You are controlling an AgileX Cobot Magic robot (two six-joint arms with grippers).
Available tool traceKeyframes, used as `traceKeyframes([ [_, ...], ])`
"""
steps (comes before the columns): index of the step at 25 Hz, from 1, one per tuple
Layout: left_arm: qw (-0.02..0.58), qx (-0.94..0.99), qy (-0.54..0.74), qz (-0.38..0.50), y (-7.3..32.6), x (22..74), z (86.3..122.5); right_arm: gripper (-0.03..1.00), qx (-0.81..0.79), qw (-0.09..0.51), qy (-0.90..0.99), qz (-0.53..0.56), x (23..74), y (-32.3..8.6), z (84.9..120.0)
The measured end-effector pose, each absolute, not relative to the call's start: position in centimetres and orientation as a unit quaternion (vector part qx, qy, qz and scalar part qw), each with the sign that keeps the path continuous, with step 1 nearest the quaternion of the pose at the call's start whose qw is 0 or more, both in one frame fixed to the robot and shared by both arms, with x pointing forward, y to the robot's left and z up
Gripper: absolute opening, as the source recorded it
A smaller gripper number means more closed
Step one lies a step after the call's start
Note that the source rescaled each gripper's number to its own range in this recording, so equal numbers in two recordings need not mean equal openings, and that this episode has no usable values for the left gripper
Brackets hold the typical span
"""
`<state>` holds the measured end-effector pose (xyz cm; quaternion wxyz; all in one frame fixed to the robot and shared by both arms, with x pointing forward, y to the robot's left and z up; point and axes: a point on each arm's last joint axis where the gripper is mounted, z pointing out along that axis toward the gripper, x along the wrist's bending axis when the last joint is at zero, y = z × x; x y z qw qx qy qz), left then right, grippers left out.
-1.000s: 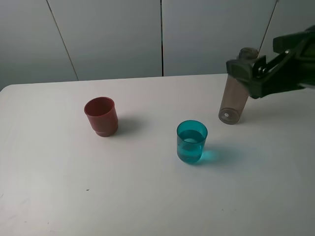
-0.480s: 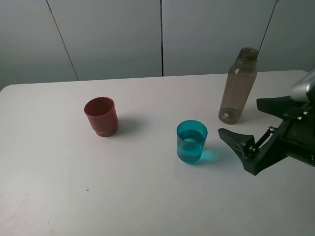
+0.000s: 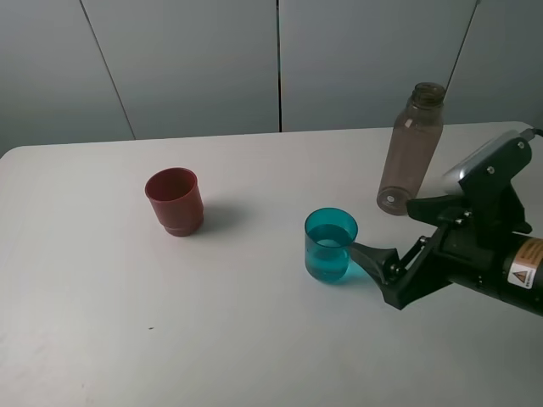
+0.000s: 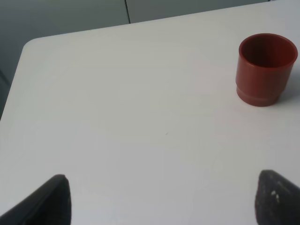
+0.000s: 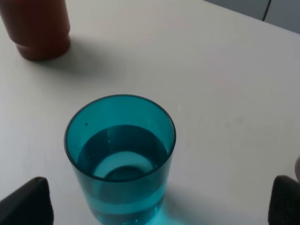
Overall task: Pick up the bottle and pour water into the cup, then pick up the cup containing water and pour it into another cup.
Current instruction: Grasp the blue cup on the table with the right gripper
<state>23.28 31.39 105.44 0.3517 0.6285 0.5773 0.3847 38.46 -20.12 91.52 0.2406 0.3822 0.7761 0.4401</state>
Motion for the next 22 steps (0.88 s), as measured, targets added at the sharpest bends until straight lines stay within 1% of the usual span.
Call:
traceKeyframes([
  [8,0.352,0.629,0.577,0.385,31.4,23.3,105.4,1.0,0.369,0.215,0.811,0.399,38.9,-19.6,88.3],
  [13,0.352,0.629,0.577,0.385,31.4,23.3,105.4,1.0,0.355,0.206,0.827,0.384,39.1,-19.3,87.4],
  [22,0.352,0.629,0.577,0.385,31.4,23.3,105.4,1.0,0.344,0.204,0.831,0.385,41.7,-17.5,86.5],
])
